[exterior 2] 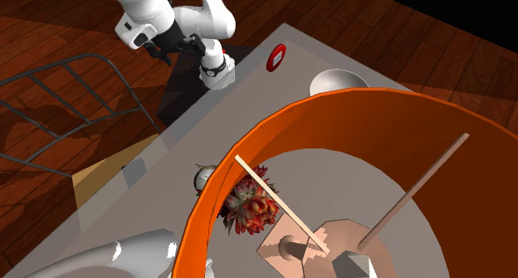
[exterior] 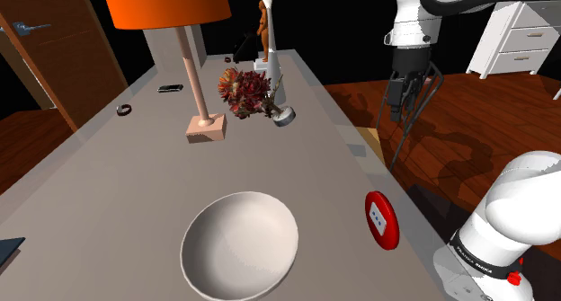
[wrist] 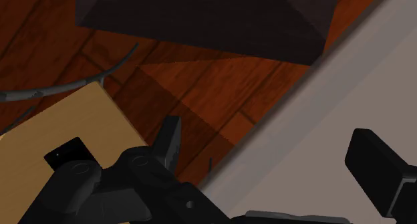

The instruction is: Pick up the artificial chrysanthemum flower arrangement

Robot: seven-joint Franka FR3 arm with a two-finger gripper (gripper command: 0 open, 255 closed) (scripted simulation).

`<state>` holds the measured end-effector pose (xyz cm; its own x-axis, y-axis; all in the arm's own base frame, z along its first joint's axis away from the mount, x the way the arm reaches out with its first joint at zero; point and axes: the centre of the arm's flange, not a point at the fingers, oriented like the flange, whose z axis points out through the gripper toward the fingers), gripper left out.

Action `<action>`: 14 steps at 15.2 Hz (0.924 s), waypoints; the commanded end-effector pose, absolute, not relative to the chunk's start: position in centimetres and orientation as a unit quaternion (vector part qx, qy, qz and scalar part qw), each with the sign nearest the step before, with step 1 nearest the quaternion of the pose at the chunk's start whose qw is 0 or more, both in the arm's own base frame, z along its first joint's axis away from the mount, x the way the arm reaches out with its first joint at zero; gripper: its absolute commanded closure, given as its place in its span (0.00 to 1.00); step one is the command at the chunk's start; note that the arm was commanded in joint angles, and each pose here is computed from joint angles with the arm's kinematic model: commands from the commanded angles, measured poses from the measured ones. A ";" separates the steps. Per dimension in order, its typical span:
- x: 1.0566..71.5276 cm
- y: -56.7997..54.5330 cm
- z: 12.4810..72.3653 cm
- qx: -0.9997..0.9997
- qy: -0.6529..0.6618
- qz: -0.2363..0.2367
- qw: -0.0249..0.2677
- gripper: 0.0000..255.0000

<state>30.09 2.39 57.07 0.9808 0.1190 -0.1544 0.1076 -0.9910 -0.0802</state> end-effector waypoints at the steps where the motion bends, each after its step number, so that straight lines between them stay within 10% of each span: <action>1: 30.1 2.4 57.1 -0.995 -0.057 0.080 0.036 0.00; 14: 39.1 8.2 56.5 -0.984 0.058 -0.080 0.149 0.00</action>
<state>38.45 7.67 56.56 0.9868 -0.1119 0.1173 -0.0749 -0.9564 -0.2822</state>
